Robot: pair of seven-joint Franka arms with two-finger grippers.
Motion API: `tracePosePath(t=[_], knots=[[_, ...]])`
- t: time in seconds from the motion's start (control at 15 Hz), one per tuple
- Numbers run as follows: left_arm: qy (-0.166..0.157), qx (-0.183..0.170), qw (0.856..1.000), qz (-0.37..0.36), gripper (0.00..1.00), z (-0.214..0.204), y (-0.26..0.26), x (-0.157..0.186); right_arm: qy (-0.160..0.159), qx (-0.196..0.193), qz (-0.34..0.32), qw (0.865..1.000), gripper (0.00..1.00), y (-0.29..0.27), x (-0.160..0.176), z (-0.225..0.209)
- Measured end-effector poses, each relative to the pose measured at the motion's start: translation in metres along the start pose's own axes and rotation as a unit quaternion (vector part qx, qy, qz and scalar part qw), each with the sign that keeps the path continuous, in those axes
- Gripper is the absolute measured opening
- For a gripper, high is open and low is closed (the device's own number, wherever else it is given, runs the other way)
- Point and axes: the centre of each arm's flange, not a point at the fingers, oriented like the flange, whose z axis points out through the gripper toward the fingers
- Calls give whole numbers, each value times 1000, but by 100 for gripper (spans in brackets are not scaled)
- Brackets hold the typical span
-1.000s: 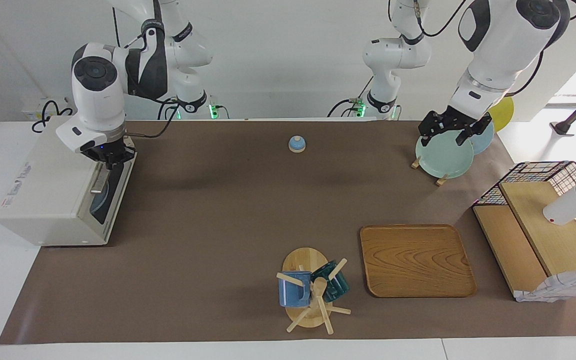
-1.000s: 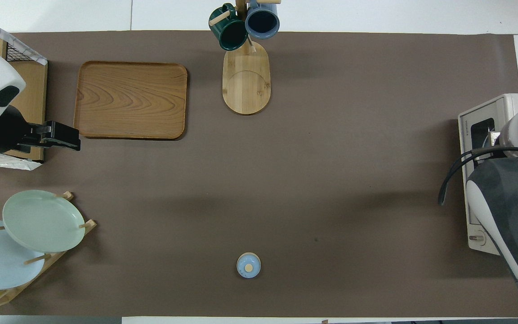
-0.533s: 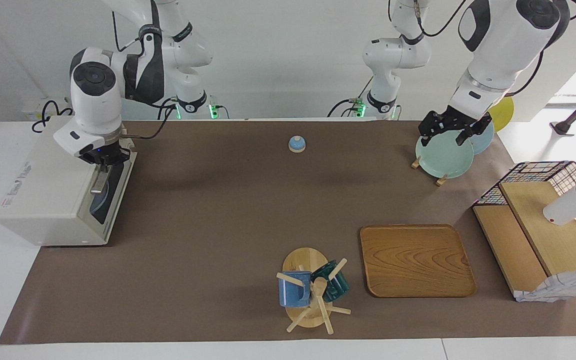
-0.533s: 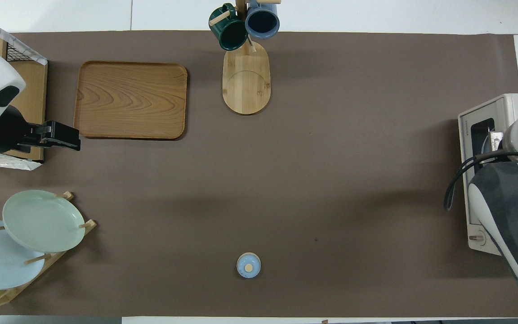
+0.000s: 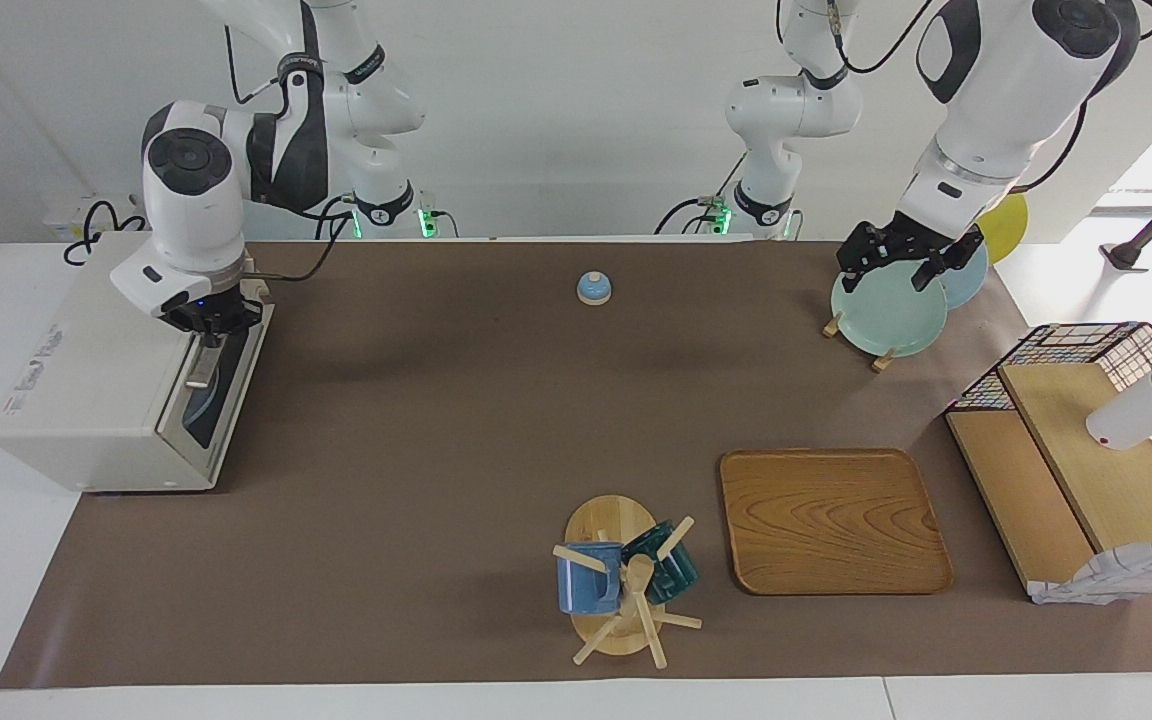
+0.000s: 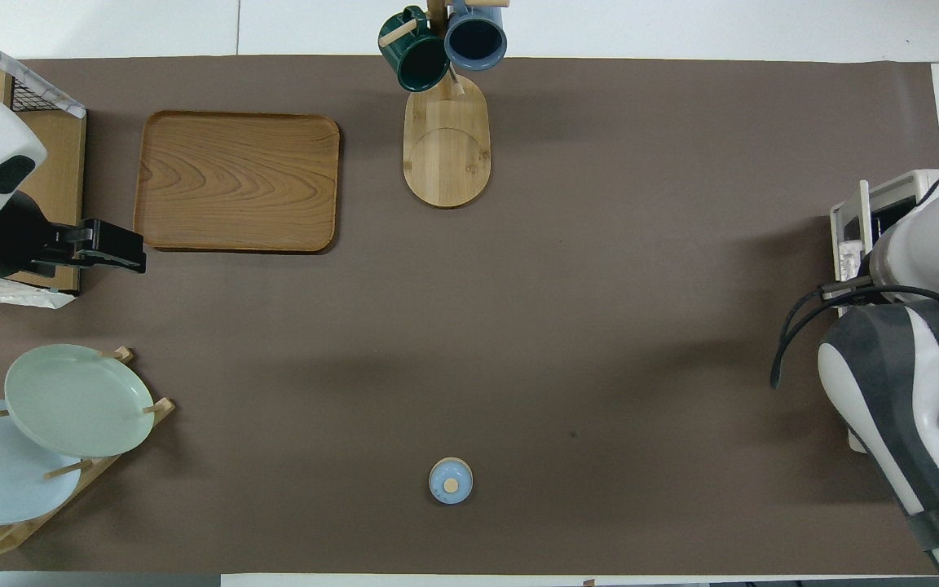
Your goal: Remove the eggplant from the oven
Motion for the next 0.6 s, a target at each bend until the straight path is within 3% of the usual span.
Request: tracePosePath(t=[0.6], knots=[[0,0,1000,0,100,0,0,0,46,65,-4,997,1,-63,8,58]])
